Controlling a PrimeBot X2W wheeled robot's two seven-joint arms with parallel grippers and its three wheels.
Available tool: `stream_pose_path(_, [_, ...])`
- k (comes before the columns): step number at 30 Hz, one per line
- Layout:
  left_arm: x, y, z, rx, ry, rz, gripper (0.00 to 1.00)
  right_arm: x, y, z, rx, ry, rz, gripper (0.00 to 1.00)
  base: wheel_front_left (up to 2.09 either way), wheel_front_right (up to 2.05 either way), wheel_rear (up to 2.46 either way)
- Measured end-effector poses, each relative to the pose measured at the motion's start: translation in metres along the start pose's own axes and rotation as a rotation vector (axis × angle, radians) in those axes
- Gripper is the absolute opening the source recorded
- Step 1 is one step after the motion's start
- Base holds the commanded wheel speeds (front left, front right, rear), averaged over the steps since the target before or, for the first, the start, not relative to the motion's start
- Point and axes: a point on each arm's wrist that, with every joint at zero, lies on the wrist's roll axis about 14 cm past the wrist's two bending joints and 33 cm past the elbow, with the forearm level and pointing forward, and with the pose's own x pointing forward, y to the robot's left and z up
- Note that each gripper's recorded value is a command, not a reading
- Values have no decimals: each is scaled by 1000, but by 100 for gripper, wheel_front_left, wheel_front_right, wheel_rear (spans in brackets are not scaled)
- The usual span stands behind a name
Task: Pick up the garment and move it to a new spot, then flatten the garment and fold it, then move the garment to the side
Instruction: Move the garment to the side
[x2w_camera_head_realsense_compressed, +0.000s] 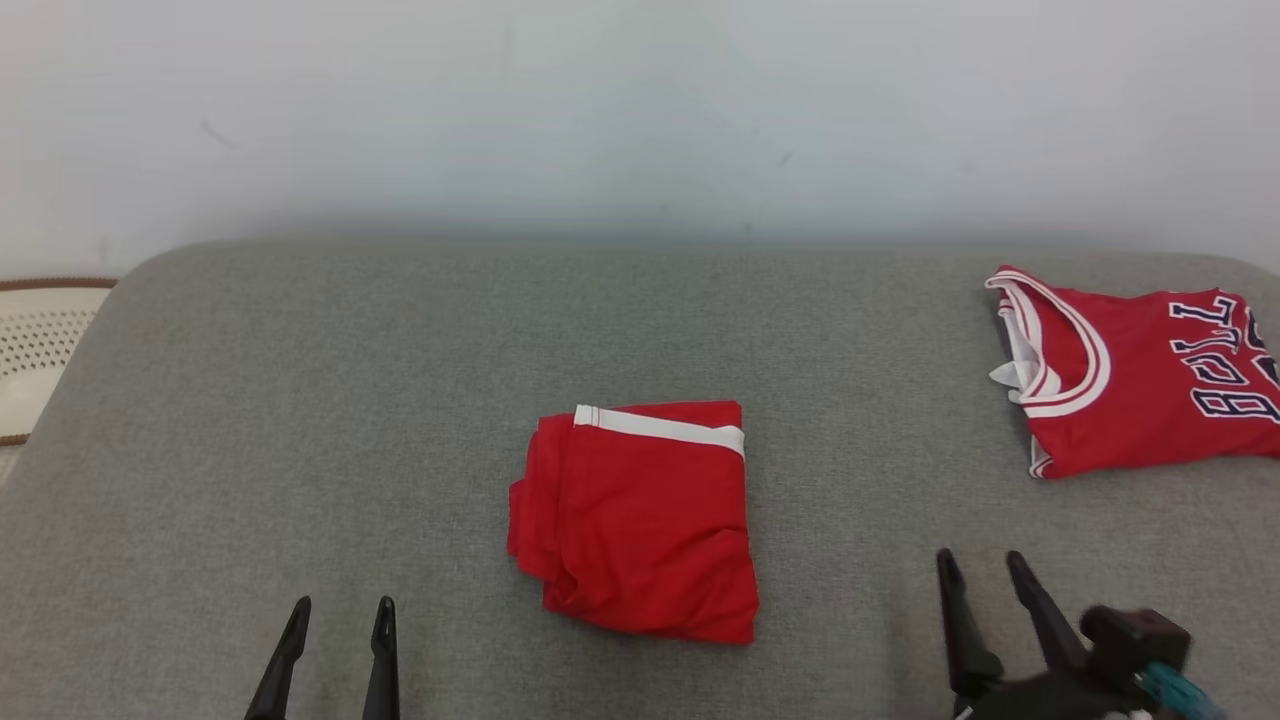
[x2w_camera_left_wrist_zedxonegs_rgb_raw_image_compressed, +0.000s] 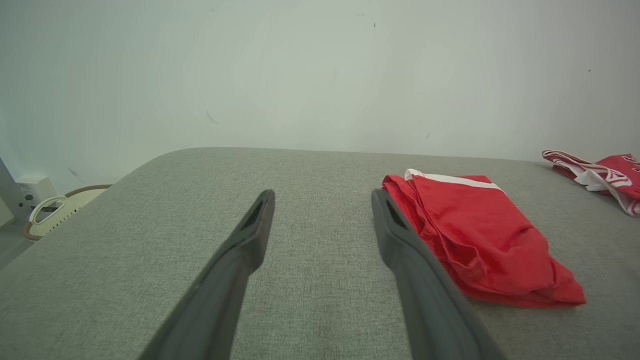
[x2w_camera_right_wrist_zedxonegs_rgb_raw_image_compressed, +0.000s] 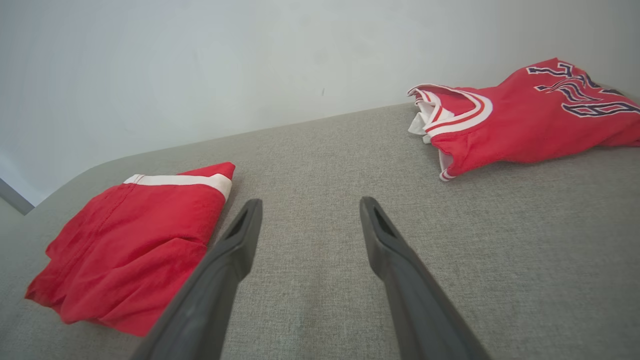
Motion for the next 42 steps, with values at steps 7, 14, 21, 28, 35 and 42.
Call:
stream_pose_path(7, [1,3,-3,-3,9,12,100,37,21,-22,22,112,83,100,0,0,0])
stream_pose_path(14, [2,14,-5,6,16,42,100,70,37,-38,46,180,134,100,0,0,0])
stream_pose_path(21, [1,26,-14,16,46,76,100,99,59,-60,71,290,192,100,0,0,0])
stream_pose_path(28, [1,32,-19,17,62,98,100,112,66,-86,106,409,202,100,0,0,0])
stream_pose_path(35, [1,35,-20,16,65,111,100,110,75,-100,147,489,216,36,0,0,0])
stream_pose_path(42, [2,35,-20,14,63,113,100,107,80,-100,114,474,243,0,0,0,0])
